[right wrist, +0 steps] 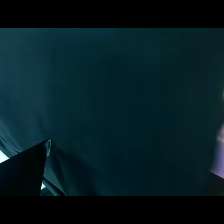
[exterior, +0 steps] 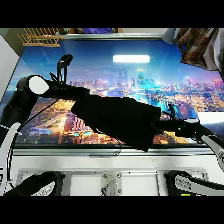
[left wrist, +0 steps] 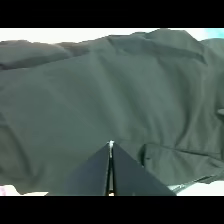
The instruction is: Fold the clothes and pants, and hang the long-sleeved shirts on hangers.
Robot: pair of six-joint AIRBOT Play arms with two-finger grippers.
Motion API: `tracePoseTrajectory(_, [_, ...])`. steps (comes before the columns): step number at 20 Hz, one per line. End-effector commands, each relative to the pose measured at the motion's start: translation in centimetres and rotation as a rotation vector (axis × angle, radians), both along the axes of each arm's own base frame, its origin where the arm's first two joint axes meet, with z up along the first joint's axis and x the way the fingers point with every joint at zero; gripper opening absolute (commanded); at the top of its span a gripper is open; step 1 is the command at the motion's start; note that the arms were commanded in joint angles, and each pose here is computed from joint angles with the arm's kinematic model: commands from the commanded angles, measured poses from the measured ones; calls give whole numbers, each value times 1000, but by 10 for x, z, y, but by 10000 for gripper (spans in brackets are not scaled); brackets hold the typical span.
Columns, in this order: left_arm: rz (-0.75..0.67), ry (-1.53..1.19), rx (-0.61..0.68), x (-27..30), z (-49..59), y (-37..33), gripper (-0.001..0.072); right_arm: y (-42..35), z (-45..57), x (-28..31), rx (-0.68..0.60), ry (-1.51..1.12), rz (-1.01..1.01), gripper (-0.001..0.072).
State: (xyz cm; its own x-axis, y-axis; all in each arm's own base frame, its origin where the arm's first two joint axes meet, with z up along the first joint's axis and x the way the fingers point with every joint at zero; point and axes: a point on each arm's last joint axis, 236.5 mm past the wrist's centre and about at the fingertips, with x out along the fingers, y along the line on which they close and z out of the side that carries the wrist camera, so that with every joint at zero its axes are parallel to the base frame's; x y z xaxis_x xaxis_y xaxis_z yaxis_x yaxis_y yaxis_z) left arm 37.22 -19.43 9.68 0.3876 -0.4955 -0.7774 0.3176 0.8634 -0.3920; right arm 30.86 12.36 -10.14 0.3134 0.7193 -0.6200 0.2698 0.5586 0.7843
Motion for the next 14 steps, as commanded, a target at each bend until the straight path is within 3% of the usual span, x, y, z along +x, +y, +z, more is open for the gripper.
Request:
tracePoseTrajectory(1, [-1,0,-2,-1,0,-1,16,33,12,17,45,-100,8,656])
tracePoseTrajectory(2, [-1,0,-2,-1,0,-1,16,37,16,21,56,-130,9,445])
tracePoseTrajectory(3, [-1,0,-2,-1,0,-1,16,39,21,25,67,-157,3,186])
tracePoseTrajectory(4, [-1,0,-2,-1,0,-1,16,39,25,30,71,-183,-2,12])
tracePoseTrajectory(9, [-4,6,1,-2,0,-1,16,-2,77,92,4,-353,-57,13])
tracePoseTrajectory(14, [-4,7,0,-2,0,-1,16,-168,171,180,-286,-508,-353,12])
